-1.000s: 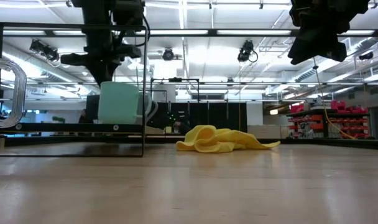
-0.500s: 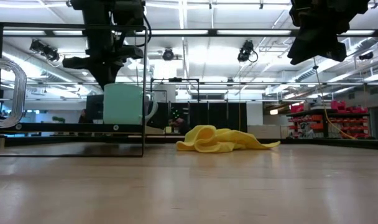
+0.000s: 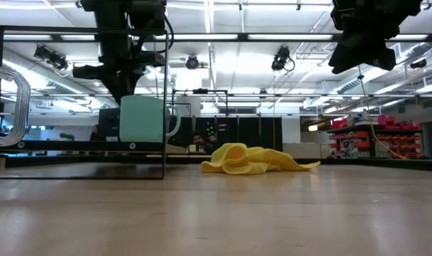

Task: Stack small to large cups/mugs on shelf
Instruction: Put the blue mug on the shelf

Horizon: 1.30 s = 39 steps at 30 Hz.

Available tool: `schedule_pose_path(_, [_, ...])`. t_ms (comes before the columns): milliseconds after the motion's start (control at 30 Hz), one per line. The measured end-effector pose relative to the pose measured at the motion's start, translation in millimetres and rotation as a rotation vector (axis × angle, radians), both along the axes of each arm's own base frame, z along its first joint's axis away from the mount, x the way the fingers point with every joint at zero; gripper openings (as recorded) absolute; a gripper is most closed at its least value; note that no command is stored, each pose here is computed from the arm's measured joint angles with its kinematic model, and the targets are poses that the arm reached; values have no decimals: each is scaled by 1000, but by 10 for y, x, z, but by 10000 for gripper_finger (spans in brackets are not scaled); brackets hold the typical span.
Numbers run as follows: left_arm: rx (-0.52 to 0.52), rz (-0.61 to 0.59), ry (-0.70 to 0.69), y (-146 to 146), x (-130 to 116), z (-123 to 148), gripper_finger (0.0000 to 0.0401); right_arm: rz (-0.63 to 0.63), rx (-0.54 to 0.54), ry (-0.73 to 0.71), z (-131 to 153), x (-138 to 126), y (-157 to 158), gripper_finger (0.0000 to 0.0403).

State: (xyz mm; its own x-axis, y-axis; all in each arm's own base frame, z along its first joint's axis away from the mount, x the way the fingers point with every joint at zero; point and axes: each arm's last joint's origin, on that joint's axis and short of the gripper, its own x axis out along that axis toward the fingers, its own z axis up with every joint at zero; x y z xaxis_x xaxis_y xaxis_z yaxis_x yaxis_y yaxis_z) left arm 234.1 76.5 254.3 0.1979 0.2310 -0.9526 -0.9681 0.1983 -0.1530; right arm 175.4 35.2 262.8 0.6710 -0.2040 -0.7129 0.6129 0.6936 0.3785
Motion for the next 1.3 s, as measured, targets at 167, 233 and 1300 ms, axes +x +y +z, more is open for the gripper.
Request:
schedule_pose_path(167, [8,0,-27,-18,-60,79,73,0,0,0,0,0,0,91])
schedule_pose_path(233, [16,1,-50,-31,-101,132,77,0,0,0,0,0,0,91])
schedule_pose_path(1300, [202,-135,-196,-173,-395,534,76,110,164,-317,-554,1322,-1074,91])
